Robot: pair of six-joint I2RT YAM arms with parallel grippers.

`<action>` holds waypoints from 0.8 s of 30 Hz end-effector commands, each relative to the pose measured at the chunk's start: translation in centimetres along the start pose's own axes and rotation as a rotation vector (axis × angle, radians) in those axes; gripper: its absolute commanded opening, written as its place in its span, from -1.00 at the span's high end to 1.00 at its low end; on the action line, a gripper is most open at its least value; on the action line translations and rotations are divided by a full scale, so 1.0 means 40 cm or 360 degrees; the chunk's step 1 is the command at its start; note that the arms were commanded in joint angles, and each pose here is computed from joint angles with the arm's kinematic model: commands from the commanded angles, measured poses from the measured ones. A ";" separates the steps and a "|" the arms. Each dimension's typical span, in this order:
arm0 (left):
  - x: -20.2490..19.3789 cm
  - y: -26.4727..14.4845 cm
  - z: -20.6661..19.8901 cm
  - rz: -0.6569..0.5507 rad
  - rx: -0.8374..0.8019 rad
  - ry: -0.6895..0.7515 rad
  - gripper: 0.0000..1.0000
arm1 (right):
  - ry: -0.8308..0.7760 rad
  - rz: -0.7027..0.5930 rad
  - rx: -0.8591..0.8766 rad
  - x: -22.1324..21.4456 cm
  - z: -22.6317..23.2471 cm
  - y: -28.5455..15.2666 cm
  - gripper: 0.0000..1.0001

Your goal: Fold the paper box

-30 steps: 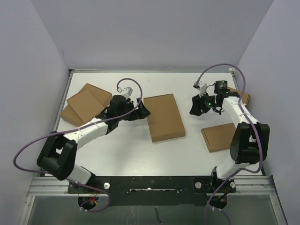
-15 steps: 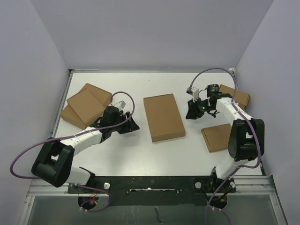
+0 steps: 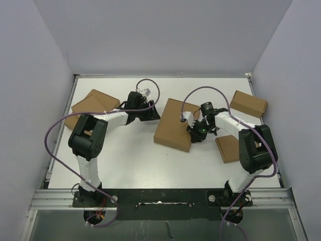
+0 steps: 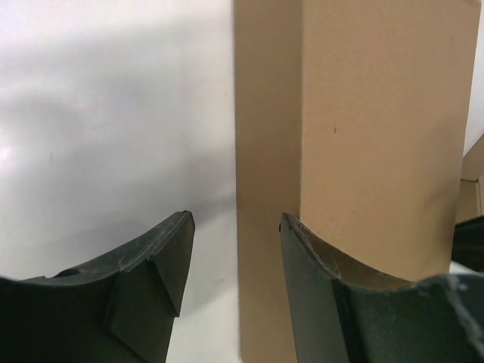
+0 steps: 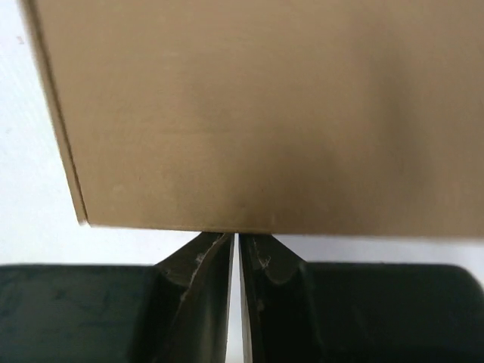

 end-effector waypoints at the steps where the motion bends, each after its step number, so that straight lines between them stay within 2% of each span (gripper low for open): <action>1: 0.058 0.057 -0.087 0.0041 -0.0269 0.0163 0.02 | -0.0289 -0.0106 -0.0015 0.091 0.025 0.013 0.79; 5: 0.087 0.118 -0.131 0.0120 -0.0442 0.0192 0.00 | -0.0430 -0.0084 -0.0048 0.146 0.044 0.046 0.76; 9: 0.100 0.173 -0.170 0.0241 -0.0558 0.0241 -0.02 | -0.0459 -0.0069 -0.0085 0.196 0.021 0.080 0.71; 12: 0.135 0.201 -0.181 0.0240 -0.0530 0.0268 -0.06 | -0.0476 -0.0077 -0.0090 0.237 -0.002 0.104 0.68; 17: 0.304 0.171 -0.143 -0.0024 -0.0262 0.0223 -0.24 | -0.0470 -0.0089 -0.0057 0.272 -0.027 0.141 0.61; 21: 0.461 0.065 -0.129 -0.0274 -0.0144 0.0217 -0.30 | -0.0472 -0.0134 -0.0046 0.303 -0.034 0.138 0.59; 24: 0.520 -0.028 -0.141 -0.0415 -0.0110 0.0298 -0.36 | -0.0473 -0.0189 -0.0031 0.330 -0.037 0.112 0.57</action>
Point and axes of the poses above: each gripper's point midway between its finger pads, its own y axis out along the fingers, its own z axis along the line the jaws close on, x = y × z, the point moved 4 cm from there along -y, back along the fingers, and after that the axes turned 5 degrees about -y, right-handed, at the moved point
